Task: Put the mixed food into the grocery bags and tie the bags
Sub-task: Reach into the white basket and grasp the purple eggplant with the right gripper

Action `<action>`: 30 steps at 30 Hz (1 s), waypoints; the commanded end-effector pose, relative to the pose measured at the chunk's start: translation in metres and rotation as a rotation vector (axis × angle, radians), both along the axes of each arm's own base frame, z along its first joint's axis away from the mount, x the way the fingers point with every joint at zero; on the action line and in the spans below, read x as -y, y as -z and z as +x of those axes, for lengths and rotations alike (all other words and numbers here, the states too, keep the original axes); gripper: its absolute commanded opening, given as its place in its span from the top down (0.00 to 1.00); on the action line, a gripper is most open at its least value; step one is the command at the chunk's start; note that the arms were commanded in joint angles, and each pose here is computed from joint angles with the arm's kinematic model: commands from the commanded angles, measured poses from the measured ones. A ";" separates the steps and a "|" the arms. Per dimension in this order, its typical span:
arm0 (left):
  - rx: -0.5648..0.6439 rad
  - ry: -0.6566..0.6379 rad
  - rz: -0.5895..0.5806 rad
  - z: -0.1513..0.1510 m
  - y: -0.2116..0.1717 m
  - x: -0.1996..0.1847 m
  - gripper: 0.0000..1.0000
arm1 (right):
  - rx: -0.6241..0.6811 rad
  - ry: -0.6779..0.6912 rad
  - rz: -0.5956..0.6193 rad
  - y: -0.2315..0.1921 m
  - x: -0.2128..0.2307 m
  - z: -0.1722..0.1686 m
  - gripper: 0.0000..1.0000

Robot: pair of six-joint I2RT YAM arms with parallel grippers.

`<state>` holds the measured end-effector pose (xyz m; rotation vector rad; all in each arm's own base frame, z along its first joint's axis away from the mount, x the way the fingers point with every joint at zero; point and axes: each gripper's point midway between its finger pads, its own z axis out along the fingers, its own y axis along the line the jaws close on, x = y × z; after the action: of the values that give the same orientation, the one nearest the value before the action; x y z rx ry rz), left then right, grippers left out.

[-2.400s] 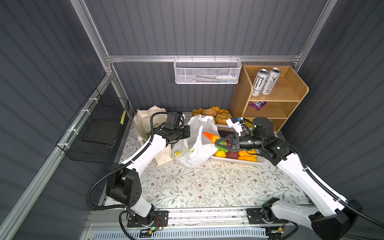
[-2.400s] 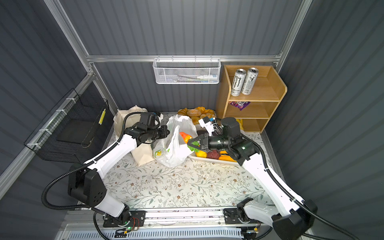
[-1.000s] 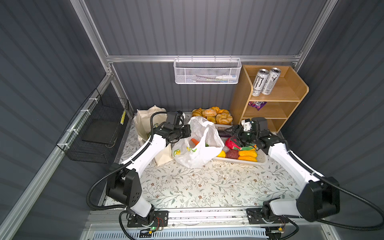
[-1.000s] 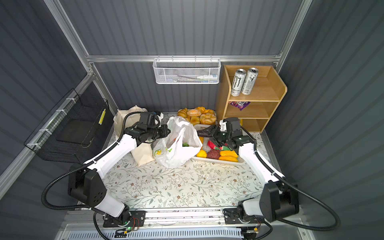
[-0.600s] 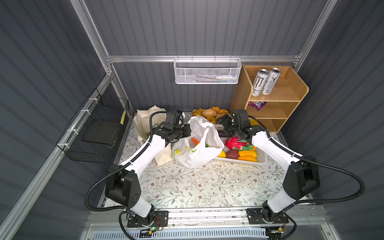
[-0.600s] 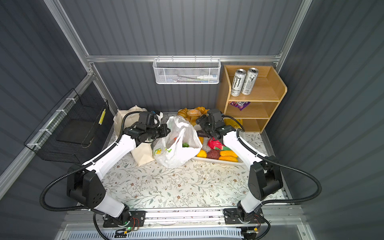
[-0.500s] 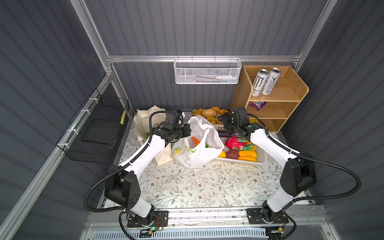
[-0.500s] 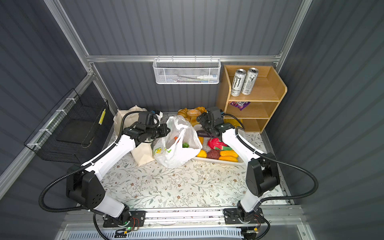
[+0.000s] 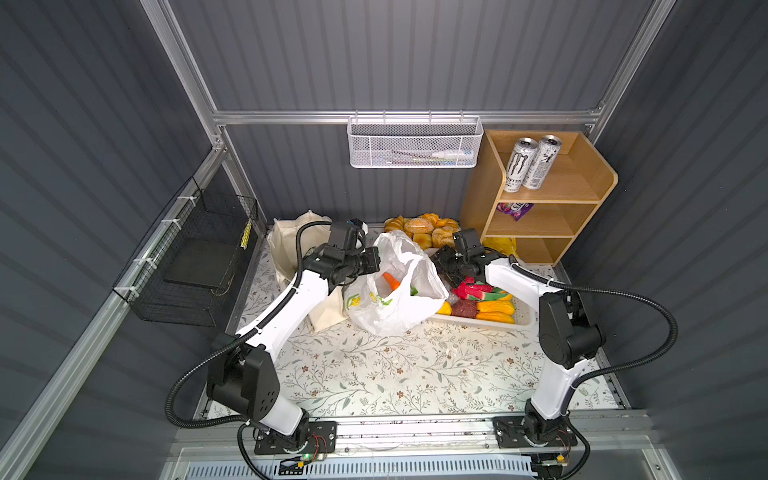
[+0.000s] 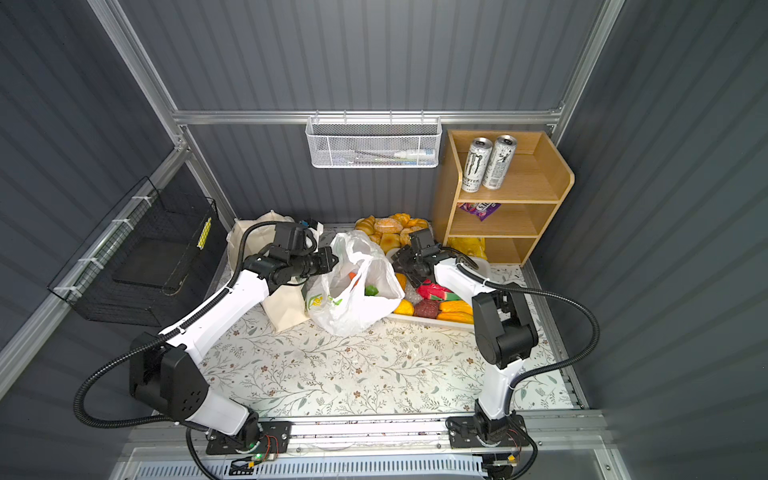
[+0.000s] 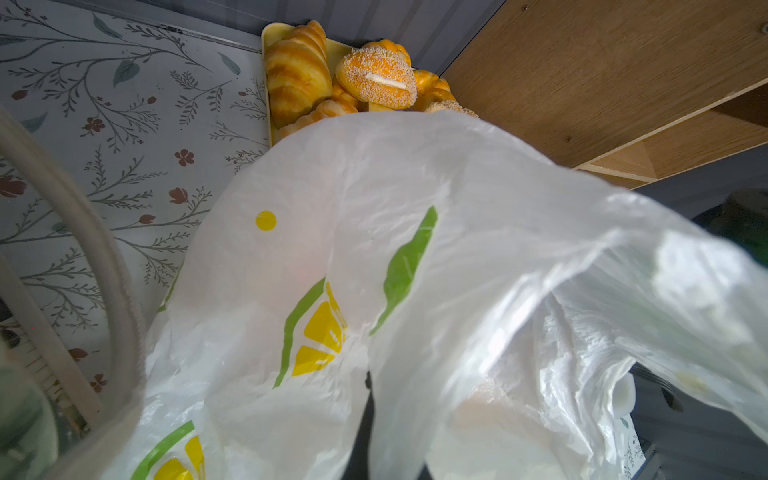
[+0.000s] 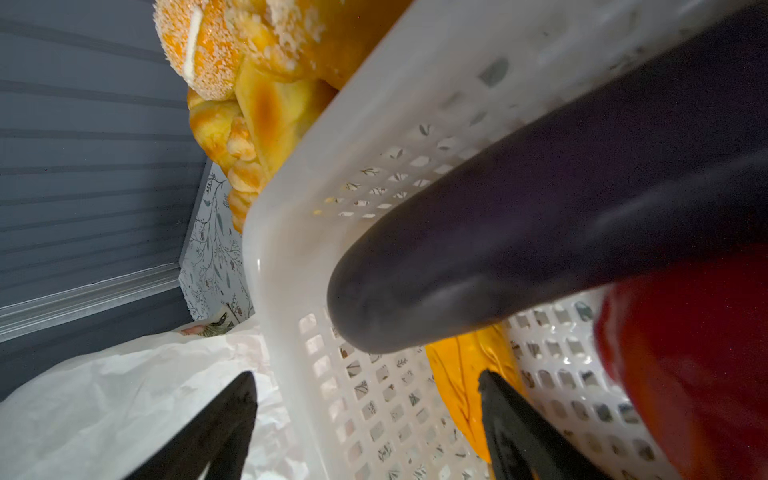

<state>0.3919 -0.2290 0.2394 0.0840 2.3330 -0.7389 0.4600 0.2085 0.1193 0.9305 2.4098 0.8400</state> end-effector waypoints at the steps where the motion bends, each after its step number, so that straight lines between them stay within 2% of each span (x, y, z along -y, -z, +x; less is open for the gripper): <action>1: 0.015 -0.007 0.010 -0.003 -0.007 -0.008 1.00 | -0.009 0.034 -0.012 0.011 0.014 0.006 0.15; 8: -0.003 -0.009 0.002 -0.001 -0.002 -0.005 1.00 | -0.022 0.065 -0.023 0.018 0.024 0.021 0.15; 11: 0.000 -0.013 0.000 0.000 -0.004 -0.005 1.00 | -0.049 0.043 -0.017 0.019 0.017 0.016 0.16; 17: 0.001 -0.017 0.000 -0.002 -0.004 -0.007 1.00 | -0.057 0.058 -0.080 0.015 0.013 0.011 0.15; 24: 0.001 -0.020 0.022 -0.004 -0.003 -0.010 1.00 | 0.041 0.041 -0.064 -0.026 0.004 0.010 0.15; 27: 0.000 -0.012 0.021 -0.003 -0.003 -0.009 1.00 | 0.118 -0.047 -0.065 -0.043 0.013 0.007 0.17; 30: -0.002 -0.005 0.014 -0.001 -0.002 -0.006 1.00 | 0.186 -0.190 -0.167 -0.064 0.026 0.002 0.18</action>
<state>0.3907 -0.2265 0.2367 0.0758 2.3453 -0.7232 0.4636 0.1943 0.1574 0.7836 2.3848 0.7818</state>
